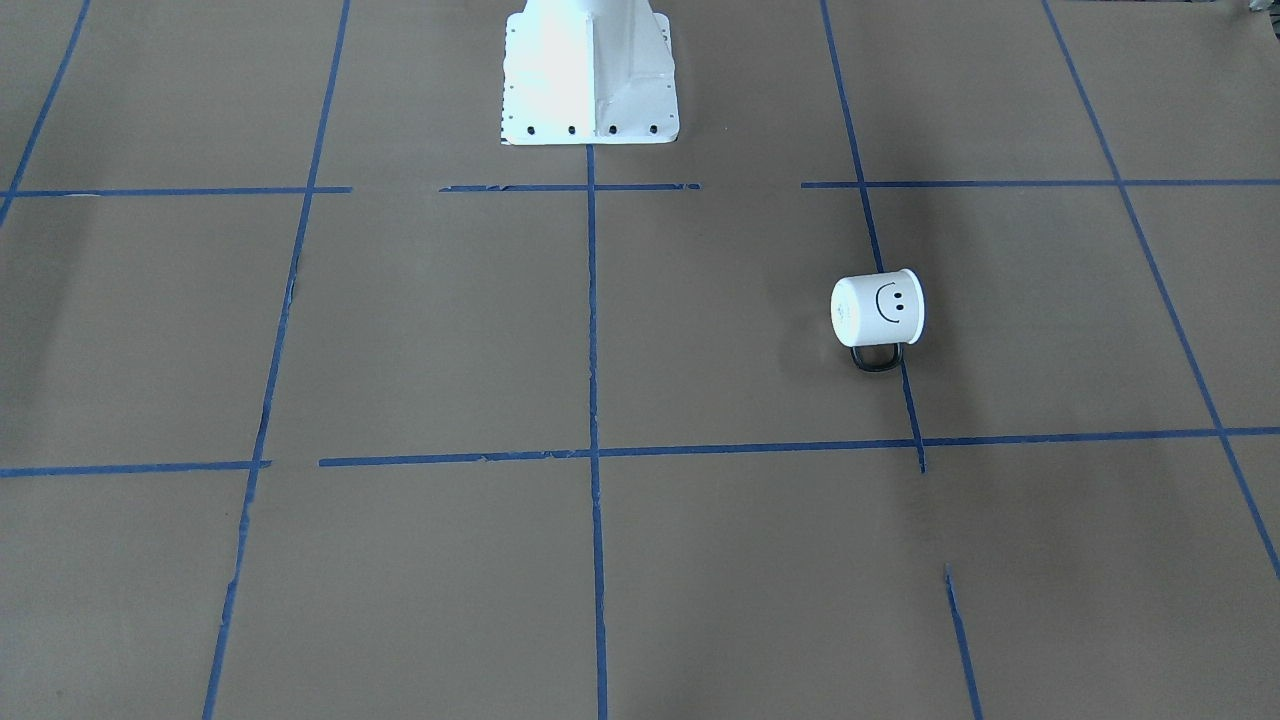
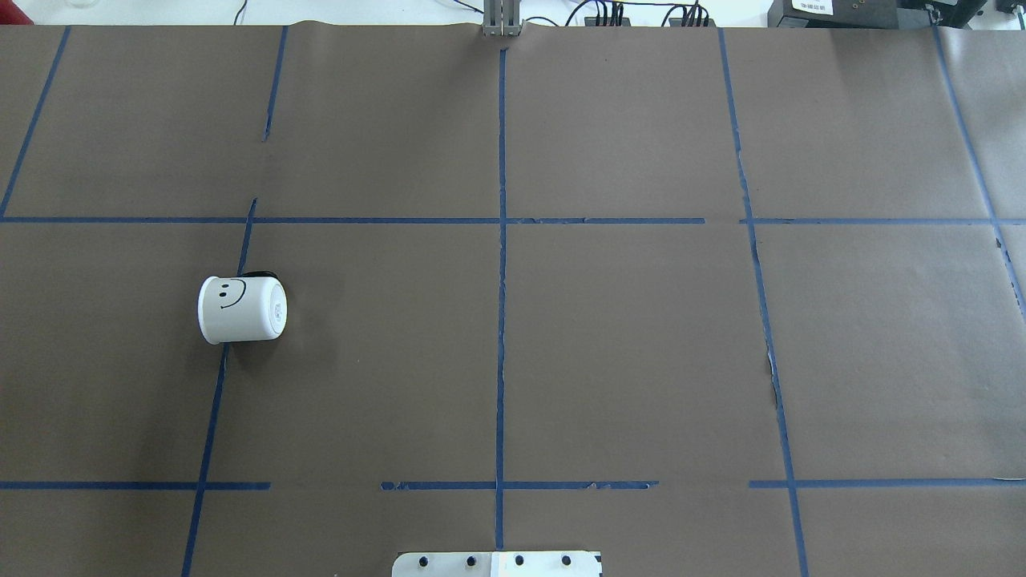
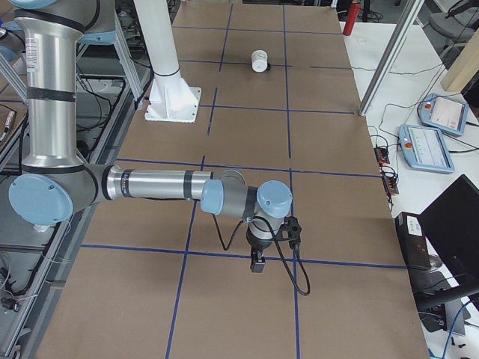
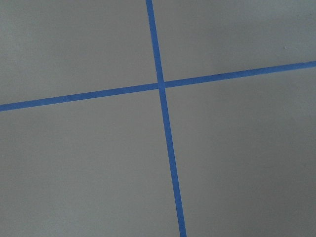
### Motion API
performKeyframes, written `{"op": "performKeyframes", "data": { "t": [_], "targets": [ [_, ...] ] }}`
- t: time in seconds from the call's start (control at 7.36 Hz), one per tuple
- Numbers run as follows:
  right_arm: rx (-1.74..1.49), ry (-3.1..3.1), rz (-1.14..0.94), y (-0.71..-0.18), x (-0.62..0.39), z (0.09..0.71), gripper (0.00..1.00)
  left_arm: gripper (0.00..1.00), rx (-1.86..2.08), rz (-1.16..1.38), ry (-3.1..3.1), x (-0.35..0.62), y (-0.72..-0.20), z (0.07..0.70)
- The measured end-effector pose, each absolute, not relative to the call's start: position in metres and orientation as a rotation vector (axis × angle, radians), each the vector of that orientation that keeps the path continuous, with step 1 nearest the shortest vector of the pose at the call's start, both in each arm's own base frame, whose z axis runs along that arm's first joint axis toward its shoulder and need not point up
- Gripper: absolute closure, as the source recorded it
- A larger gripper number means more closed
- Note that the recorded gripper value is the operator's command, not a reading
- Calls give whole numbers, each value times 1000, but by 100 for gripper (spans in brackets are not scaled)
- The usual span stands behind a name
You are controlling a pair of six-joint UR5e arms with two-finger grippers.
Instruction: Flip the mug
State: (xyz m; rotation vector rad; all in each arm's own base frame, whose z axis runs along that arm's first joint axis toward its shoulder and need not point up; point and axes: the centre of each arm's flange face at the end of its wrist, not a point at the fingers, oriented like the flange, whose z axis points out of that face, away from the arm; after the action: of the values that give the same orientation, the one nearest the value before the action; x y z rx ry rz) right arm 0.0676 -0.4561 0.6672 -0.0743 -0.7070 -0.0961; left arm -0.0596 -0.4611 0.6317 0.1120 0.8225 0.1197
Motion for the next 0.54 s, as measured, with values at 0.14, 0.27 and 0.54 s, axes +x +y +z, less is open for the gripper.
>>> {"op": "performKeyframes", "data": {
  "t": [0.14,0.27,0.54],
  "targets": [
    [-74,-707,-96,-456,68,667,0,0,110,119,822,-60,-461,633],
    [-74,-707,-96,-456,68,667,0,0,109,118,823,-60,-461,633],
    [-74,-707,-96,-456,68,667,0,0,113,121,824,-59,-462,632]
  ]
}}
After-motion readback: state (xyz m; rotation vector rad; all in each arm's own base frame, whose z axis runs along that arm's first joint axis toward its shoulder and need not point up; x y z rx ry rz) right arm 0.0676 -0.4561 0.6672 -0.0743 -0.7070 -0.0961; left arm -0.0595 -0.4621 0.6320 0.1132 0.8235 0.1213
